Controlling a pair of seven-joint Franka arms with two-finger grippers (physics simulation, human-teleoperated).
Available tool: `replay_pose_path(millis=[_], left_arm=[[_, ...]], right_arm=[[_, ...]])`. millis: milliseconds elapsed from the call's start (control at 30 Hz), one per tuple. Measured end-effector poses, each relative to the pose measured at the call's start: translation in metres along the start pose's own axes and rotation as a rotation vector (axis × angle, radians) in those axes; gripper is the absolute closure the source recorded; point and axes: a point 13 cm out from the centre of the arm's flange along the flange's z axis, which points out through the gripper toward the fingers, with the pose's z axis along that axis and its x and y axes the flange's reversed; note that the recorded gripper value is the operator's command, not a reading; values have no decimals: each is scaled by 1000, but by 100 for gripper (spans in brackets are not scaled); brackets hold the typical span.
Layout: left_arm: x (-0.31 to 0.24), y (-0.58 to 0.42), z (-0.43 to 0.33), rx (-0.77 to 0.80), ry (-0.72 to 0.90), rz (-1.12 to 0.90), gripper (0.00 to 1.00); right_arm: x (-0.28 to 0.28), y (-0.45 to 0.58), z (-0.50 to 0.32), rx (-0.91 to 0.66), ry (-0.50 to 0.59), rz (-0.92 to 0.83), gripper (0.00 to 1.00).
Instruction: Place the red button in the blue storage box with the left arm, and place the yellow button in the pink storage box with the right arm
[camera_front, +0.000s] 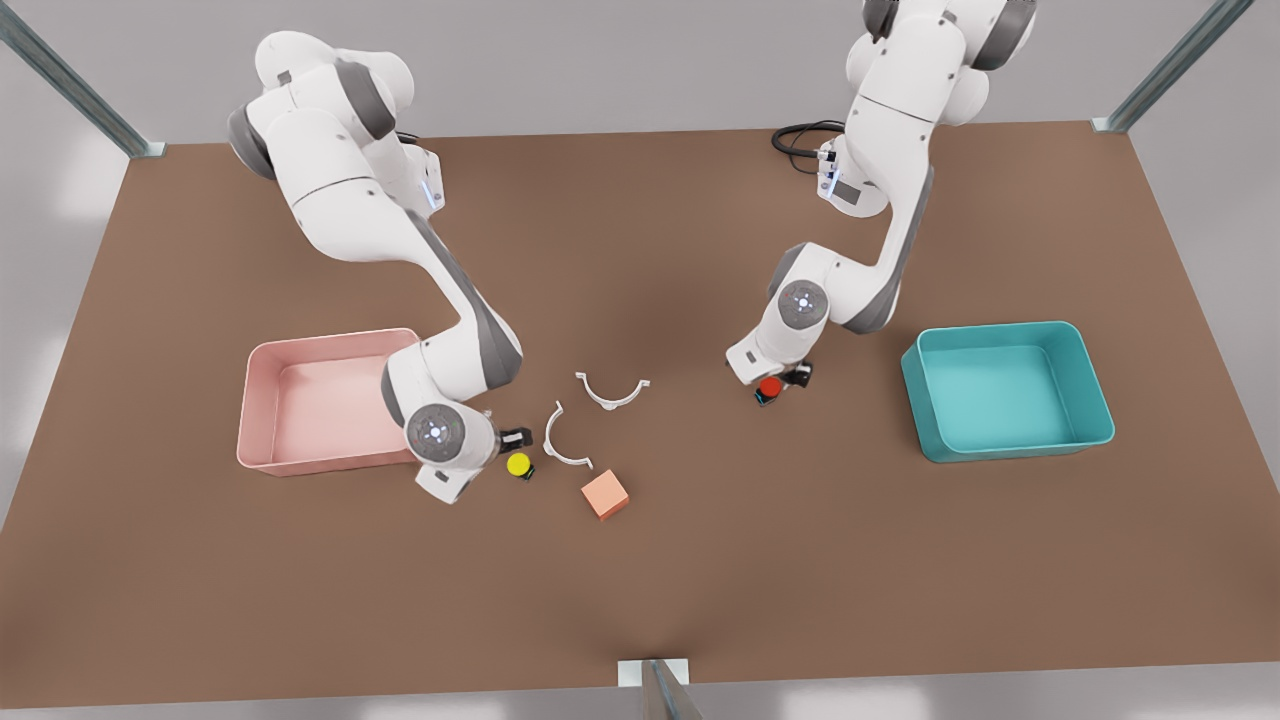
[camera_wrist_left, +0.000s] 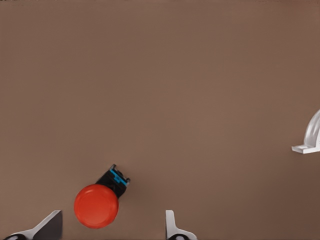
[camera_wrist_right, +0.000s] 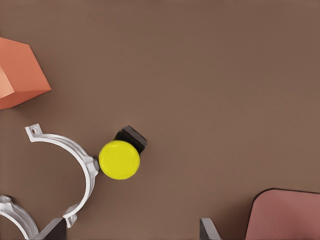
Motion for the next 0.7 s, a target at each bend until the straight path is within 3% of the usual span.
replay_pose_path(millis=[267, 700], left_arm=[[-7, 1, 30, 4, -41, -59, 0], [4, 14, 55, -5, -25, -127, 3]], right_arm=[[-39, 31, 38, -34, -77, 140, 0], [-34, 35, 52, -55, -81, 443, 0]])
